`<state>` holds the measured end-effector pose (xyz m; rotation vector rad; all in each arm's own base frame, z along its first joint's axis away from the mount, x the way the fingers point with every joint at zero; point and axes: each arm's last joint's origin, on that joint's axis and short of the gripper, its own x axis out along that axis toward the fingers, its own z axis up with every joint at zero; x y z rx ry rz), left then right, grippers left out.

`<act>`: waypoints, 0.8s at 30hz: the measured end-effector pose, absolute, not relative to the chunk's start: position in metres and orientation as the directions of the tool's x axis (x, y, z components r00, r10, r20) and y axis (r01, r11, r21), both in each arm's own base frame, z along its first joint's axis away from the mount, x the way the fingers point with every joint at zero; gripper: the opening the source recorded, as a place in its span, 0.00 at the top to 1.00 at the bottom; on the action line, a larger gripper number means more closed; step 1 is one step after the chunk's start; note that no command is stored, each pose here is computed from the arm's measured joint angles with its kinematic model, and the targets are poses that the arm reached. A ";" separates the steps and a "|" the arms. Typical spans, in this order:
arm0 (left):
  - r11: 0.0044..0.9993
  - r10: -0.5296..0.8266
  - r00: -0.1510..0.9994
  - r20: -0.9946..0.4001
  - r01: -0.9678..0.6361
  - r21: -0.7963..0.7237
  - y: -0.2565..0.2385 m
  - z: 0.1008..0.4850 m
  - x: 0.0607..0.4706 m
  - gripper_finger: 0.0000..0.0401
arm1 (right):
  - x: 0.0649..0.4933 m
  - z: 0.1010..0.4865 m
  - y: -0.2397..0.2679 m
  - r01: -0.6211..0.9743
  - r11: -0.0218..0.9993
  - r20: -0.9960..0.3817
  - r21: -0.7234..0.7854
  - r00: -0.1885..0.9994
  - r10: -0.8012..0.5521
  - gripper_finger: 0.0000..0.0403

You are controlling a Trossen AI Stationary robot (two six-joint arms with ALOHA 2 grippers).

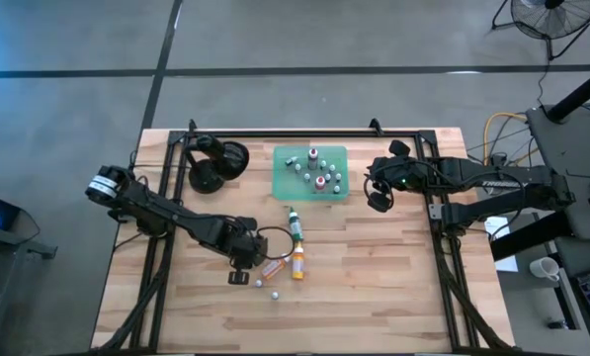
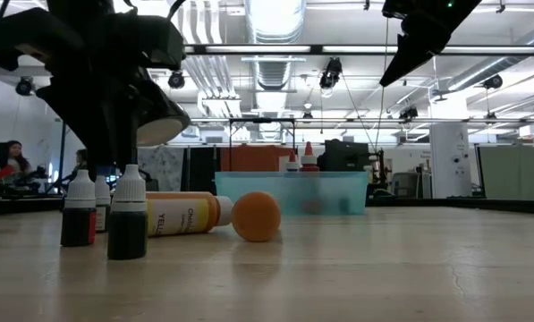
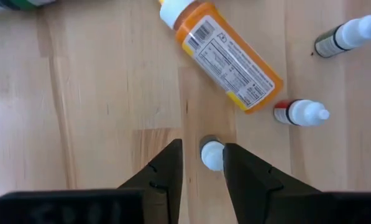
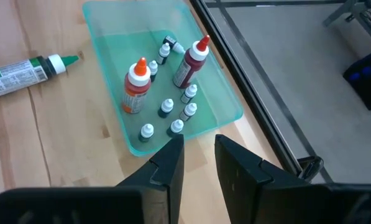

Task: Pick & Place food coloring
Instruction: Put the middle left small green food coloring bottle into the bin

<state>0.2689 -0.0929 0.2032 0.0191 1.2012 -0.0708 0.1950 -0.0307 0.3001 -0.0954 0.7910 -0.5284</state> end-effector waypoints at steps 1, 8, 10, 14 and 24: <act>0.998 -0.045 0.358 -0.932 0.066 -0.023 -0.093 0.203 0.269 0.77 | 0.195 0.300 -0.031 0.416 0.867 -0.653 -0.275 0.581 -0.486 0.80; 0.995 -0.042 0.342 -0.939 0.097 -0.010 -0.094 0.203 0.267 0.62 | 0.195 0.300 -0.031 0.409 0.868 -0.652 -0.283 0.581 -0.487 0.80; 0.995 -0.042 0.341 -0.939 0.099 -0.009 -0.094 0.203 0.267 0.58 | 0.195 0.300 -0.031 0.409 0.867 -0.653 -0.283 0.581 -0.487 0.80; 0.987 -0.063 0.337 -0.939 0.162 -0.008 -0.095 0.203 0.267 0.52 | 0.195 0.300 -0.031 0.409 0.868 -0.653 -0.283 0.580 -0.487 0.80; 0.977 -0.053 0.281 -0.958 0.213 0.009 -0.098 0.185 0.272 0.51 | 0.195 0.297 -0.031 0.409 0.867 -0.658 -0.284 0.575 -0.486 0.80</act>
